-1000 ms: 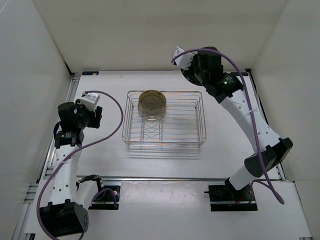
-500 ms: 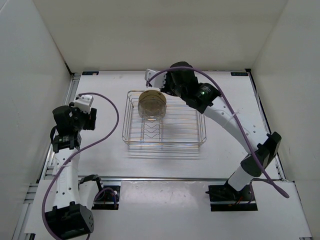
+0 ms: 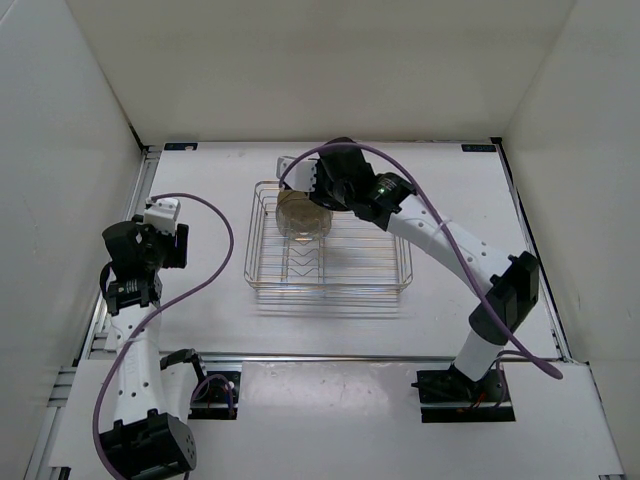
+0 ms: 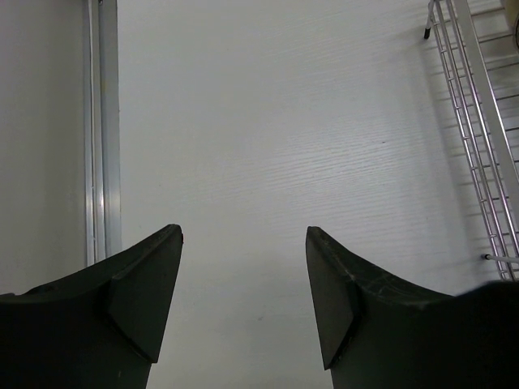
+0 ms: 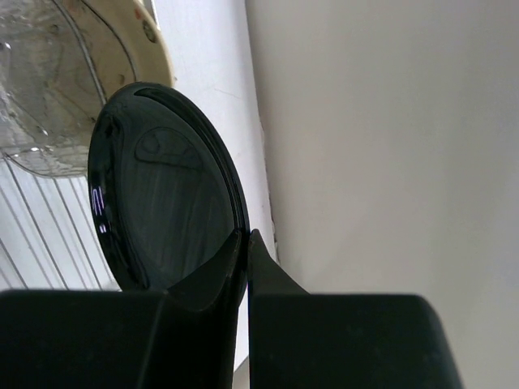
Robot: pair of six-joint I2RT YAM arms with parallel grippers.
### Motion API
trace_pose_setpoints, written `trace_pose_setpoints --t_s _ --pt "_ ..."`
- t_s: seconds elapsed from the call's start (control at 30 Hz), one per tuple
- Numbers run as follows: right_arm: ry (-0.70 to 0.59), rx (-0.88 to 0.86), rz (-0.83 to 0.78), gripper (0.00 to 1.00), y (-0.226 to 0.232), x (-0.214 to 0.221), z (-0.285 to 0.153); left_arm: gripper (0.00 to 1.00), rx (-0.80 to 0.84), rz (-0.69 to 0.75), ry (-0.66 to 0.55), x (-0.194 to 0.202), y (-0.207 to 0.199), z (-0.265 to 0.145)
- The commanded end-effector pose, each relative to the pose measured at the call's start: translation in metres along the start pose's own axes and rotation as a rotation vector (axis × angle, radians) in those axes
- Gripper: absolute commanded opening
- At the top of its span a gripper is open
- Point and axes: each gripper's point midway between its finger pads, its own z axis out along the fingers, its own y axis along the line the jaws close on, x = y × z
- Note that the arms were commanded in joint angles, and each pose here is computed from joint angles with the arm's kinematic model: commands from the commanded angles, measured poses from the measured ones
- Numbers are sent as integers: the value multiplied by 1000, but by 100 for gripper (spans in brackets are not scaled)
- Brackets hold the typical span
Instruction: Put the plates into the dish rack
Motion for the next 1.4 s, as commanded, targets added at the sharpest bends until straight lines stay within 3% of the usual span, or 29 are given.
trace_pose_setpoints --t_s 0.0,0.63,1.37 --pt "-66 52 36 0 -12 -22 1 73 -17 -11 -9 -1 3 -3" --pt "-117 -23 -3 0 31 -58 9 73 -17 -21 -9 -1 2 -3" --pt "-175 -5 -118 0 44 -76 15 73 -8 -20 -13 -1 1 -3"
